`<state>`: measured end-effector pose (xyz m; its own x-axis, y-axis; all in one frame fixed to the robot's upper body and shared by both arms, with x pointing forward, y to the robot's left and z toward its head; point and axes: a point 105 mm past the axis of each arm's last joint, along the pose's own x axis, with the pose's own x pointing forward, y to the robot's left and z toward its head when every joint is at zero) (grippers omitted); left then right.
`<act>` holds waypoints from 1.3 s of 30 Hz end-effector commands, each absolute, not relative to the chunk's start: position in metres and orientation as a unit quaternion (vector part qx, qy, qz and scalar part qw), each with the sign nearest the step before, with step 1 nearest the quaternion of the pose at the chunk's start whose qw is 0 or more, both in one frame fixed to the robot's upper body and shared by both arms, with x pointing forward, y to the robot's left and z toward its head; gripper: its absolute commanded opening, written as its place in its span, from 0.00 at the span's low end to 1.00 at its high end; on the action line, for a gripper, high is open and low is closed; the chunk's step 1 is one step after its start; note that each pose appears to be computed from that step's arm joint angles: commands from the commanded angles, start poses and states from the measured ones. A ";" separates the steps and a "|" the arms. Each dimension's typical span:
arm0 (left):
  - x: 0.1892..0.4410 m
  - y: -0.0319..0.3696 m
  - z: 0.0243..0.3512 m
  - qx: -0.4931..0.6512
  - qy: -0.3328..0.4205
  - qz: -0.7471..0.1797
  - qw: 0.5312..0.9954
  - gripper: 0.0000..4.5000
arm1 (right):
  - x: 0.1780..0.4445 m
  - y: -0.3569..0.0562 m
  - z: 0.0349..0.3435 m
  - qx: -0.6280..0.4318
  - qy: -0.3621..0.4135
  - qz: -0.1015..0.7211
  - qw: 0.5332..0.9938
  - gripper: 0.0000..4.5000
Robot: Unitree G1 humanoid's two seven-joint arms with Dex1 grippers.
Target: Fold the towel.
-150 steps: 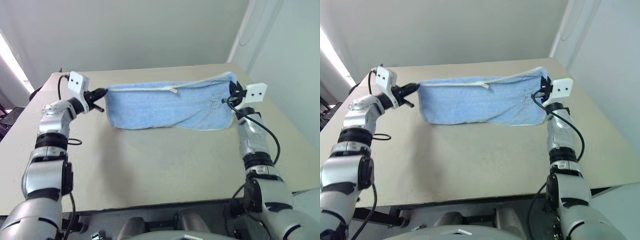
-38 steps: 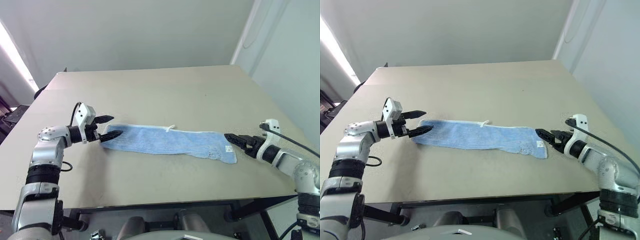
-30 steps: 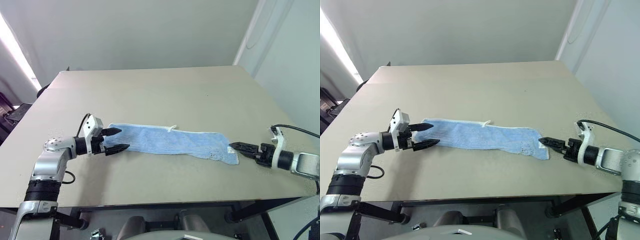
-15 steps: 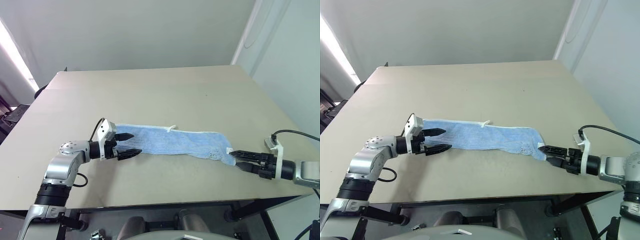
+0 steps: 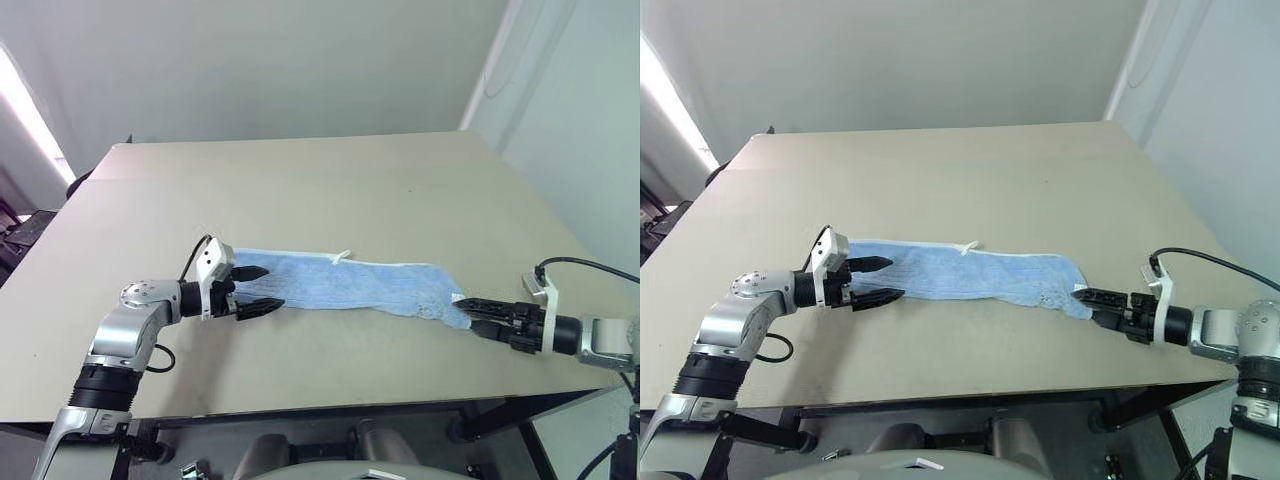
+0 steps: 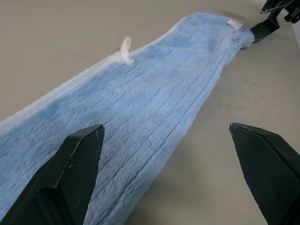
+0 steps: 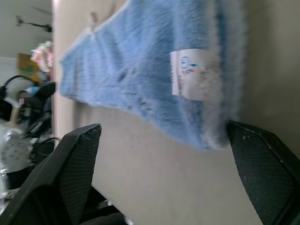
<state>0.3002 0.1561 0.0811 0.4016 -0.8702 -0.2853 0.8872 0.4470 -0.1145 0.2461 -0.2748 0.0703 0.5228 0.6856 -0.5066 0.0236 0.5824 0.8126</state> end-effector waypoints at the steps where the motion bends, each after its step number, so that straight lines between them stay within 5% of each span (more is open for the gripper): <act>1: 0.301 0.155 0.091 0.039 0.133 -0.529 0.837 1.00 | 0.244 -0.282 0.082 0.395 0.427 0.218 0.784 0.99; 15: 0.302 0.154 0.087 0.039 0.141 -0.529 0.836 1.00 | 0.222 -0.267 0.064 0.410 0.459 0.233 0.753 0.99; 39: 0.302 0.152 0.088 0.037 0.141 -0.523 0.840 1.00 | 0.290 -0.231 0.060 0.439 0.411 0.241 0.762 0.99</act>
<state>0.3003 0.1525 0.0766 0.4037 -0.8652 -0.2974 0.8829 0.4537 -0.1214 0.2799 -0.2361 0.0591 0.5314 0.7388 -0.4144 0.0165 0.4801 0.8771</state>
